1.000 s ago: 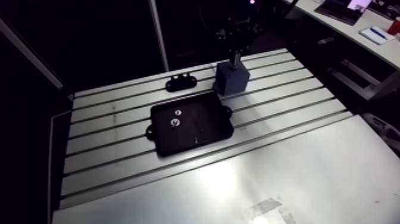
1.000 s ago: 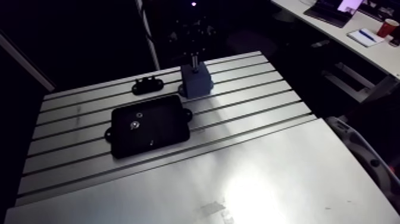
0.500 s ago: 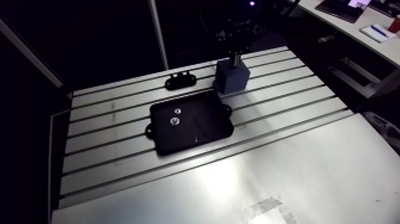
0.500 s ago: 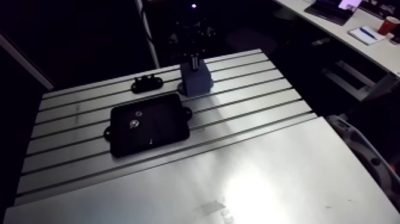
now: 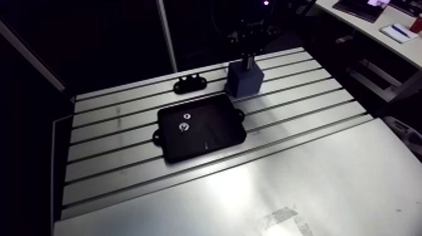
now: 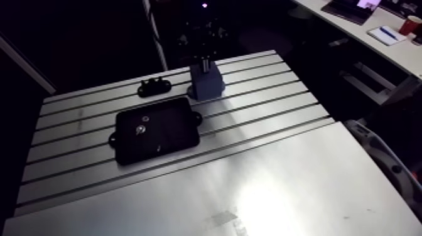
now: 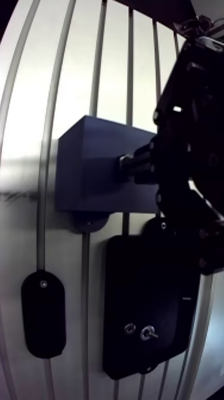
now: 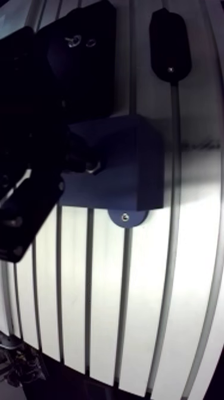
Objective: Pick up the M10 bolt and insert it into the hex recess until seated.
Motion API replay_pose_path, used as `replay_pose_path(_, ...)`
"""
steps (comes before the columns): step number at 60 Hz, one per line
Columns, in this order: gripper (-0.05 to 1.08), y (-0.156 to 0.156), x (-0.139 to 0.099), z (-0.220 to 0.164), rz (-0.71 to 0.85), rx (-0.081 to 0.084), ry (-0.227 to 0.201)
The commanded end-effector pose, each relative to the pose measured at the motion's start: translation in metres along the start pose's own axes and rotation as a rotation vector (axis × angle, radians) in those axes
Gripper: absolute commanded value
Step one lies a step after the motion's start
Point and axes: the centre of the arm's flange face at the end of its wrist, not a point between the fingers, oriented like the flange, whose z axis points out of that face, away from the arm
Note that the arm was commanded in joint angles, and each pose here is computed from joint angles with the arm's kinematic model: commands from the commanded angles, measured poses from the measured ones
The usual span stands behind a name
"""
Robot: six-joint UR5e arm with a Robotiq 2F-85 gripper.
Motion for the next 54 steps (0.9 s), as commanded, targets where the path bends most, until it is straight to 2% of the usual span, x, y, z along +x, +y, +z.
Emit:
replay_pose_path(1,1.08,0.0002,-0.0001,0.0023,-0.001,0.002,-0.006)
replay_pose_path(54,1.08,-0.0006,-0.0003,0.0031,-0.029,-0.002,-0.006)
